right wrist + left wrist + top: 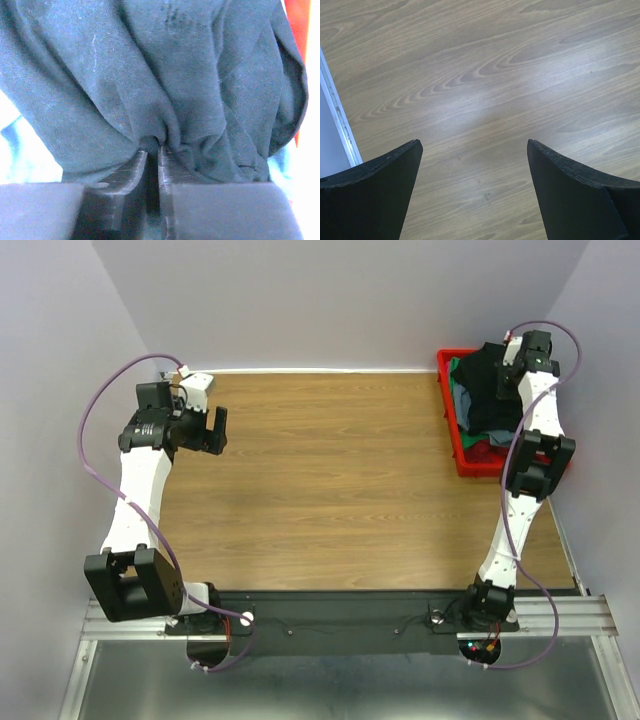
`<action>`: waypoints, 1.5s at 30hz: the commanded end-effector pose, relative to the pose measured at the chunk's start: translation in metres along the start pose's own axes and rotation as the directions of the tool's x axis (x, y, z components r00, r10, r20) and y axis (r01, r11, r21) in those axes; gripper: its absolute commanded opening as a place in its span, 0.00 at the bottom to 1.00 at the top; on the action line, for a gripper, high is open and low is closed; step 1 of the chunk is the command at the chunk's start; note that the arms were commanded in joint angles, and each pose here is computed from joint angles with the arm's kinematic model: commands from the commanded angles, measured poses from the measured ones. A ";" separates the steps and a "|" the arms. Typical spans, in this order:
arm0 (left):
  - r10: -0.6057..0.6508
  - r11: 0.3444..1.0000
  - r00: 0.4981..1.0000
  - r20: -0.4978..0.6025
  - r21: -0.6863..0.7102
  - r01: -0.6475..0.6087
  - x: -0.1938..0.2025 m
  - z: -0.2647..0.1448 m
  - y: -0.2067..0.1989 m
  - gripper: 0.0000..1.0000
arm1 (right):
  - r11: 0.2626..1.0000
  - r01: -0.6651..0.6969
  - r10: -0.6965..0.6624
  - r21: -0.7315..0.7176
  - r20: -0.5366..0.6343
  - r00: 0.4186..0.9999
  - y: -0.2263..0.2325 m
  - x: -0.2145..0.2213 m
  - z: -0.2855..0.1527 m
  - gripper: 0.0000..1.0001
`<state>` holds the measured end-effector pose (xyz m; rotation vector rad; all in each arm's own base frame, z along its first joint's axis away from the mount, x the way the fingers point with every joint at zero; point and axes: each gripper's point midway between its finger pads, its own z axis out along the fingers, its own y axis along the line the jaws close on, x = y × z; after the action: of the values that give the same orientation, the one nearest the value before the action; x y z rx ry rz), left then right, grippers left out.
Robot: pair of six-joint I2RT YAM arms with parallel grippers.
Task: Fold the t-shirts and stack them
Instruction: Grab the tshirt from the pile
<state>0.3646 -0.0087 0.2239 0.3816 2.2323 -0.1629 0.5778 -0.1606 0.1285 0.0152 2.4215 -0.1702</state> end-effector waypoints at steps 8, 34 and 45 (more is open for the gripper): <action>0.002 1.000 1.000 0.030 -0.008 -0.001 -0.008 0.000 0.002 0.99 | 1.000 -0.011 0.009 0.007 0.198 0.980 -0.006 -0.061 -0.078 0.03; -0.008 1.000 0.999 0.037 0.024 0.007 -0.008 0.002 -0.003 0.99 | 1.000 0.025 -0.025 -0.003 0.089 0.996 -0.007 -0.016 -0.055 0.89; -0.006 1.000 0.999 0.043 0.016 0.005 -0.011 0.003 -0.002 0.99 | 0.997 0.019 -0.032 0.074 0.187 0.982 -0.025 -0.051 -0.096 0.00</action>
<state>0.3676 -0.0109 0.2229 0.3794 2.2281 -0.1807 0.5493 -0.1600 0.1480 -0.0164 2.4200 -0.1792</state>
